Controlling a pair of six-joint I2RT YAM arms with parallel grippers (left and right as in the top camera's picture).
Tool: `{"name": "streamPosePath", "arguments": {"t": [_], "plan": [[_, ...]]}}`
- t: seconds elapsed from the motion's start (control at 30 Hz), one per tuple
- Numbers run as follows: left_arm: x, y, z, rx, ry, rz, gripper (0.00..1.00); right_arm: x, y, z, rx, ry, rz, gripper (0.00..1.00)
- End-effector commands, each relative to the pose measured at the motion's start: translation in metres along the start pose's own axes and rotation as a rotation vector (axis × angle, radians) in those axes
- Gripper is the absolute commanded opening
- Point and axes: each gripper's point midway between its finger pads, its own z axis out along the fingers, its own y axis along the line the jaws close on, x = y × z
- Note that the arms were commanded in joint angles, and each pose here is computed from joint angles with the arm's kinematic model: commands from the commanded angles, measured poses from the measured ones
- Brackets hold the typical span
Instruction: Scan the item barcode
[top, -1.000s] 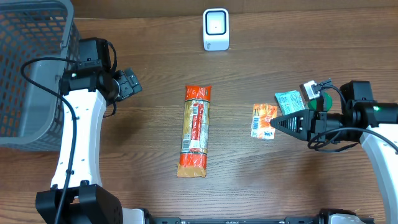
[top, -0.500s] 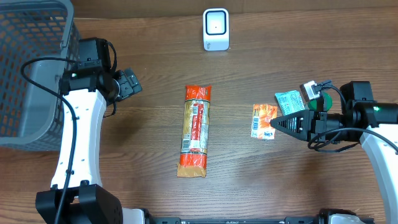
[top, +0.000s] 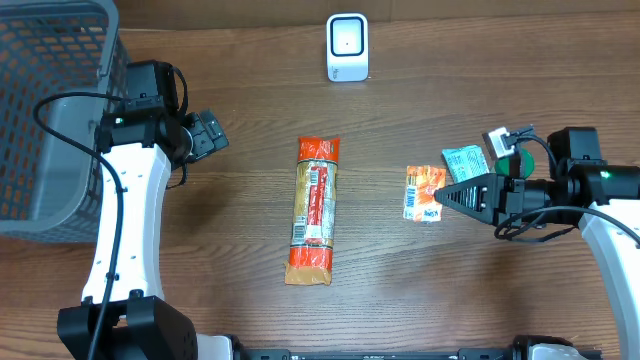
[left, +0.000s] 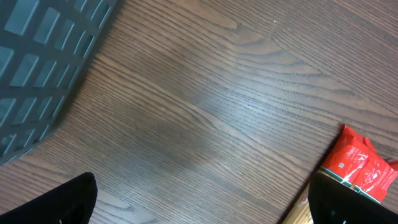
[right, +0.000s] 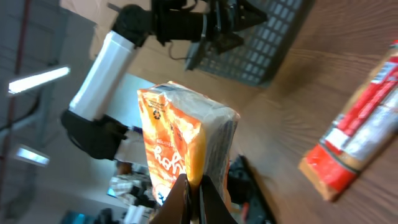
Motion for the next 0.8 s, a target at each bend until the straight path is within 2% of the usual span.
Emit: {"name": "streamPosePath", "arguments": {"t": [0.0, 0.1, 0.33, 0.5, 0.77], "plan": [[0.002, 0.000, 0.004, -0.003, 0.011, 0.013, 1.00, 0.005, -0.016, -0.003, 0.119, 0.032, -0.058, 0.04], [0.002, 0.000, 0.004, -0.003, 0.011, 0.013, 1.00, 0.011, -0.052, -0.011, 0.326, 0.092, -0.074, 0.04], [0.002, 0.000, 0.004, -0.003, 0.011, 0.013, 1.00, 0.018, -0.089, -0.029, 0.562, 0.136, -0.011, 0.04], [0.002, 0.000, 0.004, -0.003, 0.011, 0.013, 1.00, 0.012, -0.119, -0.052, 0.790, 0.076, 0.138, 0.04], [0.002, 0.000, 0.004, -0.003, 0.011, 0.013, 1.00, -0.008, -0.141, -0.050, 1.022, -0.009, 0.160, 0.03]]}}
